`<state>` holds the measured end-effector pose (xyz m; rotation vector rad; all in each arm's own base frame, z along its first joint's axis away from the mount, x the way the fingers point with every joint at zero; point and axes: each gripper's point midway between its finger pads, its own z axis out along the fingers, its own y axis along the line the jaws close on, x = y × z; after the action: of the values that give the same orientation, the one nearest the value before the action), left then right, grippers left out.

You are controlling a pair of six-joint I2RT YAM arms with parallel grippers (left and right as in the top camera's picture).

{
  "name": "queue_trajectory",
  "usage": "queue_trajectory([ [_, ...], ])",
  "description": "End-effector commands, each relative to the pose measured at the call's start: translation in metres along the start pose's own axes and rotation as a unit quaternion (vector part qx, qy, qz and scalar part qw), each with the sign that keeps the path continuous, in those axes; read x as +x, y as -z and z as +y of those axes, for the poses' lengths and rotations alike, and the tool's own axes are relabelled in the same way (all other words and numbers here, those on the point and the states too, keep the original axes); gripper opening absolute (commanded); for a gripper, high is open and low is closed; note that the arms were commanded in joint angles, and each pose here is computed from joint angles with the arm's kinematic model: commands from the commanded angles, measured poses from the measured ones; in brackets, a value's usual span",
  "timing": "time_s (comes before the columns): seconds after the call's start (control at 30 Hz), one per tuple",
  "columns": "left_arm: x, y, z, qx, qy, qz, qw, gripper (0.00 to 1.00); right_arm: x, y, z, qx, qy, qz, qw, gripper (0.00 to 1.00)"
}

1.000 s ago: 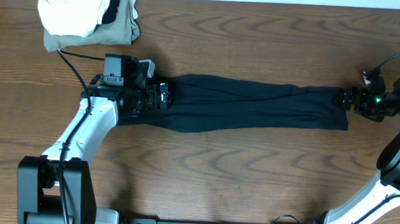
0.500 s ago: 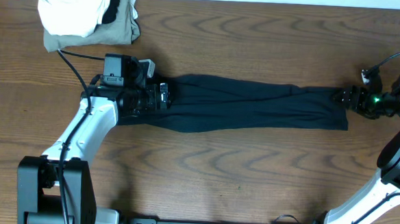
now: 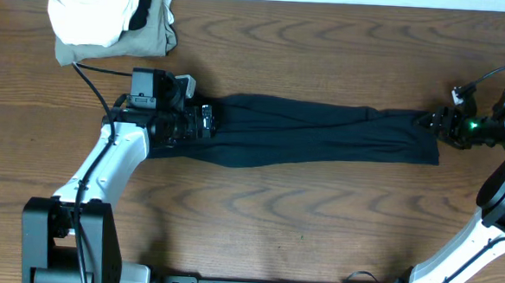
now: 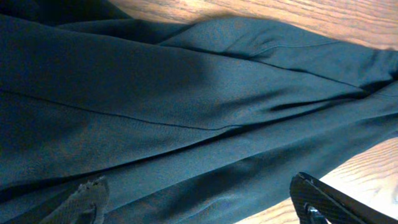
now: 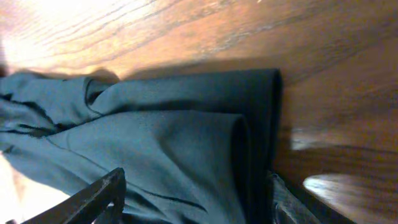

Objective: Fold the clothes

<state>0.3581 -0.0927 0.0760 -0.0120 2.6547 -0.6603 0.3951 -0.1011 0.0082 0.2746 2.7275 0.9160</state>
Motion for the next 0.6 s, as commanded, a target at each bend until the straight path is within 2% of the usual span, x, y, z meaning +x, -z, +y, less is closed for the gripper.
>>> queue_trajectory([
  [0.0,-0.0006,0.0031,-0.0011,0.005,-0.009,-0.005,1.0,0.95,0.075,-0.0503,-0.042,0.053,-0.06,0.133,0.988,0.72],
  [0.17,-0.0006,0.003,-0.0013,0.005,-0.009,-0.005,1.0,0.95,0.0794,-0.0509,-0.042,0.052,-0.064,0.138,0.987,0.7],
  [0.3,-0.0006,0.003,-0.0013,0.005,-0.009,-0.005,1.0,0.95,0.0802,-0.0506,-0.0443,0.058,-0.063,0.14,0.986,0.59],
  [0.47,-0.0006,0.003,-0.0013,0.005,-0.009,-0.005,1.0,0.95,0.0803,-0.0497,-0.0494,0.073,-0.07,0.141,0.985,0.51],
  [0.57,-0.0006,0.003,-0.0013,0.005,-0.009,-0.005,1.0,0.95,0.0788,-0.0496,-0.0513,0.077,-0.074,0.137,0.985,0.38],
])
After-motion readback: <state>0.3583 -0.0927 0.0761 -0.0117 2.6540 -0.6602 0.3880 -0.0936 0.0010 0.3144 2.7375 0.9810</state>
